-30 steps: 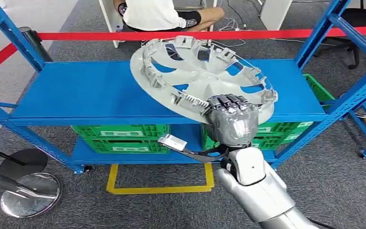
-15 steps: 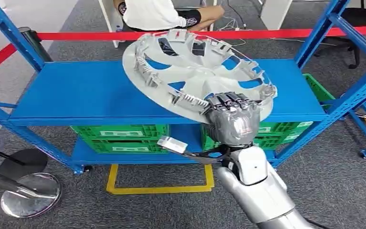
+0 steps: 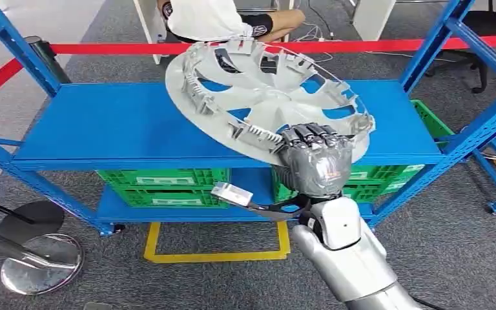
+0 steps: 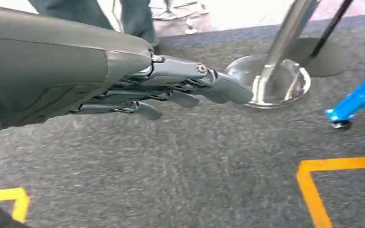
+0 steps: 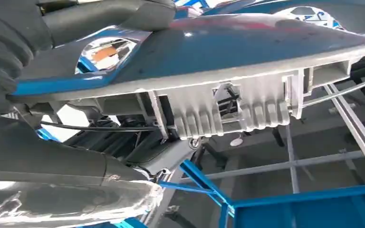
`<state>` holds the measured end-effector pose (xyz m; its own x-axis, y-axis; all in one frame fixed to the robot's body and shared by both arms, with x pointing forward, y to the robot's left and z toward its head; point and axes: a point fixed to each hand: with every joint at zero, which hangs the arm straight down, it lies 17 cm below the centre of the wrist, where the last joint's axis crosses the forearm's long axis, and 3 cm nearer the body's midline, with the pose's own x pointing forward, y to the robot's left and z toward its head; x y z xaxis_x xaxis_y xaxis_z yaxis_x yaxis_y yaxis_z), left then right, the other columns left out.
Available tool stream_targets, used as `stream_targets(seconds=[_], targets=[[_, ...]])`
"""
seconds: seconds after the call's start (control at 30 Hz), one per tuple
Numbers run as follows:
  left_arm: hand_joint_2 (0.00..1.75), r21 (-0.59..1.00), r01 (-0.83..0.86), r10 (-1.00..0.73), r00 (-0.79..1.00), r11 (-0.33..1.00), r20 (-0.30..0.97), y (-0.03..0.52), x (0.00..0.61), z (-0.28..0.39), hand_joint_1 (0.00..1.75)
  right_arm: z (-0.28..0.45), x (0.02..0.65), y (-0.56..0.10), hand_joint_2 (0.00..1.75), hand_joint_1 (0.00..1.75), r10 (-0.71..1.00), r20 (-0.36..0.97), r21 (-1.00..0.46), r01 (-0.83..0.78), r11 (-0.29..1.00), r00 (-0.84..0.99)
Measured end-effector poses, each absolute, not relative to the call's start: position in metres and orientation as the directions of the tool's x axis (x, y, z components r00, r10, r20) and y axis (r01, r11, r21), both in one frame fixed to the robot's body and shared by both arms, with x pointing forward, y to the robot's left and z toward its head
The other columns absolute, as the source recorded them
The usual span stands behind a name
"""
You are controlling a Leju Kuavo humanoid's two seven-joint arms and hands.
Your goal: Take the parts from the cabinet and place them on the table.
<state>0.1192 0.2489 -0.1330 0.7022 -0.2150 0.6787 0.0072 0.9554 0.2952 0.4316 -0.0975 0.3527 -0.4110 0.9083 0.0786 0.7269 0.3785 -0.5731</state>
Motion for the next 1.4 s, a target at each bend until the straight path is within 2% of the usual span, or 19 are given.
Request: stream_targets(seconds=[0.83,1.0,1.4], targets=[[1.75,0.315,0.127,-0.321,0.634,0.941,0.703,0.240,0.121,-0.134,0.00,0.354,0.431,-0.094,1.75,1.75,0.889,0.087,-0.568,0.711,0.415,-0.449],[1.75,0.340,0.154,-0.360,0.607,0.928,0.709,0.239,0.122,-0.132,0.00,0.335,0.433,-0.096,1.75,1.75,0.887,0.092,-0.599,0.686,0.413,-0.453],[1.75,0.383,0.161,-0.393,0.634,0.910,0.666,0.252,0.108,-0.135,0.00,0.318,0.431,-0.101,1.75,1.75,0.889,0.094,-0.624,0.670,0.403,-0.448]])
